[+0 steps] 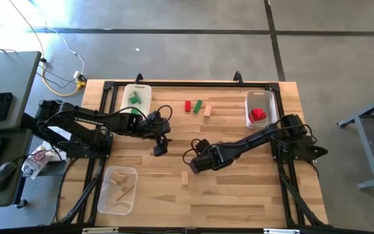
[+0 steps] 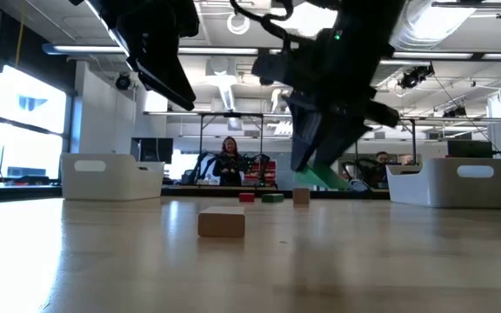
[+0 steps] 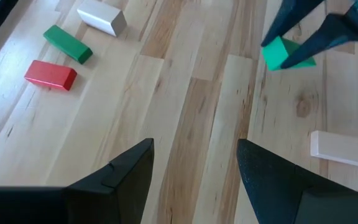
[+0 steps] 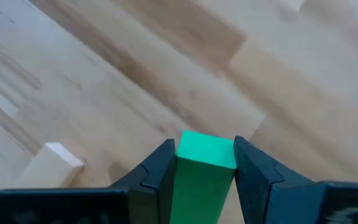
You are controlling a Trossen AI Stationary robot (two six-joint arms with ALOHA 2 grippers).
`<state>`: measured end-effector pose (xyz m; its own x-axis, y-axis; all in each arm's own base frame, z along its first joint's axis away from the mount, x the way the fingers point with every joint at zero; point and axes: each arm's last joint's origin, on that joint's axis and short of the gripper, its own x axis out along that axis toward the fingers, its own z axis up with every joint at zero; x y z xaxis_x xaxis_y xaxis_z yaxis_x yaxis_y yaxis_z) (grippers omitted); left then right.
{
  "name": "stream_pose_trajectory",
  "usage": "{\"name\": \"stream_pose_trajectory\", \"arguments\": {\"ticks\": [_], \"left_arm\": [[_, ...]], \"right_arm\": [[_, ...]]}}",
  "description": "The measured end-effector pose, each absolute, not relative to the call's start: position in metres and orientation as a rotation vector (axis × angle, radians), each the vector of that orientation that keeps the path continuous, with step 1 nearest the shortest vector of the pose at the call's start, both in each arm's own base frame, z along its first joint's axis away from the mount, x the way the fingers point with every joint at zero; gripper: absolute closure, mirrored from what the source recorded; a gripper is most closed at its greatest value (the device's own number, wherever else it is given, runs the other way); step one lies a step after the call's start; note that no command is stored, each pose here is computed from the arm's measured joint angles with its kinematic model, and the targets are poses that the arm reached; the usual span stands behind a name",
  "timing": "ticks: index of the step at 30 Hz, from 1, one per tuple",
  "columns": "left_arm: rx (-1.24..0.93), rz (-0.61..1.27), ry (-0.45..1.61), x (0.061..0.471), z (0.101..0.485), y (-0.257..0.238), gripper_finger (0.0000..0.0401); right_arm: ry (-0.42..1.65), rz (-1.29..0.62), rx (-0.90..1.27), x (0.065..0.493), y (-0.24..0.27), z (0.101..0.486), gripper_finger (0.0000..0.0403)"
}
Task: Sort & place blocks by color
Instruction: Put the green block into the white bin
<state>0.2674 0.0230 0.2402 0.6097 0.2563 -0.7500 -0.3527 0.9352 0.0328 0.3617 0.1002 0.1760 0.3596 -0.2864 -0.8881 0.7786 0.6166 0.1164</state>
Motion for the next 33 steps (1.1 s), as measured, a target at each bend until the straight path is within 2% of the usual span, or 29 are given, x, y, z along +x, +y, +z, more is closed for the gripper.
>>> {"name": "stream_pose_trajectory", "arguments": {"ticks": [10, 22, 29, 33], "left_arm": [[-0.072, 0.151, 0.853, 0.269, 0.242, 0.019, 0.0185], [-0.058, 0.131, 0.599, 0.273, 0.268, 0.038, 0.0185], [-0.081, 0.165, 0.55, 0.273, 0.272, 0.054, 0.0185], [-0.178, 0.07, 0.49, 0.274, 0.276, 0.061, 0.0185]], "right_arm": [[0.869, -0.615, 0.354, 0.365, 0.089, 0.231, 0.0295], [0.666, -0.443, 0.167, 0.36, 0.051, 0.297, 0.0295], [0.514, -0.34, 0.105, 0.345, 0.028, 0.342, 0.0295], [0.447, -0.296, 0.06, 0.336, 0.022, 0.36, 0.0295]]}}
